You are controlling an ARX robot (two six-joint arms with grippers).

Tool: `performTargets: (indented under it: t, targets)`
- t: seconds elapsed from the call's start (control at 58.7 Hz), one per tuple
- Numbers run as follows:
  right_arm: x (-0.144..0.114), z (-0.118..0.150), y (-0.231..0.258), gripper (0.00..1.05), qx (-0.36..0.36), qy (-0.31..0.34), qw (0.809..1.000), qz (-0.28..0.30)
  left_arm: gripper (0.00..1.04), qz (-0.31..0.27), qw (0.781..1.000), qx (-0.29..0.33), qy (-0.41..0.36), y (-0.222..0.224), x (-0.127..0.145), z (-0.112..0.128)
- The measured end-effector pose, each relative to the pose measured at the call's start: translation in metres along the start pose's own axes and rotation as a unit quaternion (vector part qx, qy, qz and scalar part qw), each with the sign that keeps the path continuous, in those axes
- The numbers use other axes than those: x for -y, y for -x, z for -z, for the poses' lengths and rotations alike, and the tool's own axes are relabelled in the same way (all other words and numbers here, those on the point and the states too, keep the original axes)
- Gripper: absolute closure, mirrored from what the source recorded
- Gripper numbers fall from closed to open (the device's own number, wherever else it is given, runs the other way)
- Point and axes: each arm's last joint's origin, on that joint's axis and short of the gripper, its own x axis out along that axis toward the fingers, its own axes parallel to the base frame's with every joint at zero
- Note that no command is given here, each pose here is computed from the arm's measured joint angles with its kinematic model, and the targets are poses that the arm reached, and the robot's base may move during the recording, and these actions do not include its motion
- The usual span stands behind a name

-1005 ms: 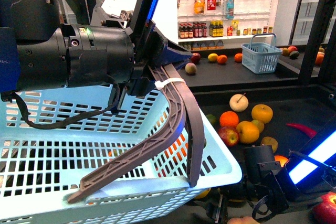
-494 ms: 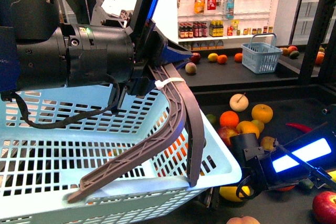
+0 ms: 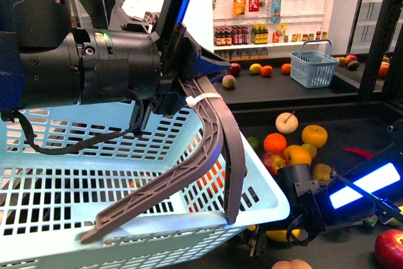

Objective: Pick lemon from shelf

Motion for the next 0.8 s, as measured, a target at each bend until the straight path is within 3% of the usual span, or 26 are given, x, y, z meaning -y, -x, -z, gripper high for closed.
performTargets:
  t: [0.153, 0.29, 0.46, 0.579, 0.647, 0.801]
  targets:
    - [0.009, 0.002, 0.016, 0.40, -0.001, -0.016, 0.999, 0.047, 0.98, 0.000, 1.000, 0.000, 0.000, 0.000, 0.000, 0.000]
    - [0.035, 0.003, 0.050, 0.40, -0.007, -0.021, 0.992, 0.123, 0.98, 0.000, 1.000, 0.000, 0.000, 0.000, 0.000, 0.000]
    - [0.081, 0.004, 0.121, 0.40, -0.004, -0.047, 0.967, 0.250, 0.98, 0.000, 1.000, 0.000, 0.000, 0.000, 0.000, 0.000]
    - [0.100, -0.002, 0.174, 0.40, 0.020, -0.077, 0.948, 0.308, 0.98, 0.000, 1.000, 0.000, 0.000, 0.000, 0.000, 0.000]
    - [0.105, -0.016, 0.205, 0.40, 0.047, -0.100, 0.940, 0.323, 0.98, 0.000, 1.000, 0.000, 0.000, 0.000, 0.000, 0.000]
    - [0.085, -0.089, 0.250, 0.40, 0.146, -0.125, 0.940, 0.282, 0.98, 0.000, 1.000, -0.001, 0.000, 0.000, 0.000, 0.000]
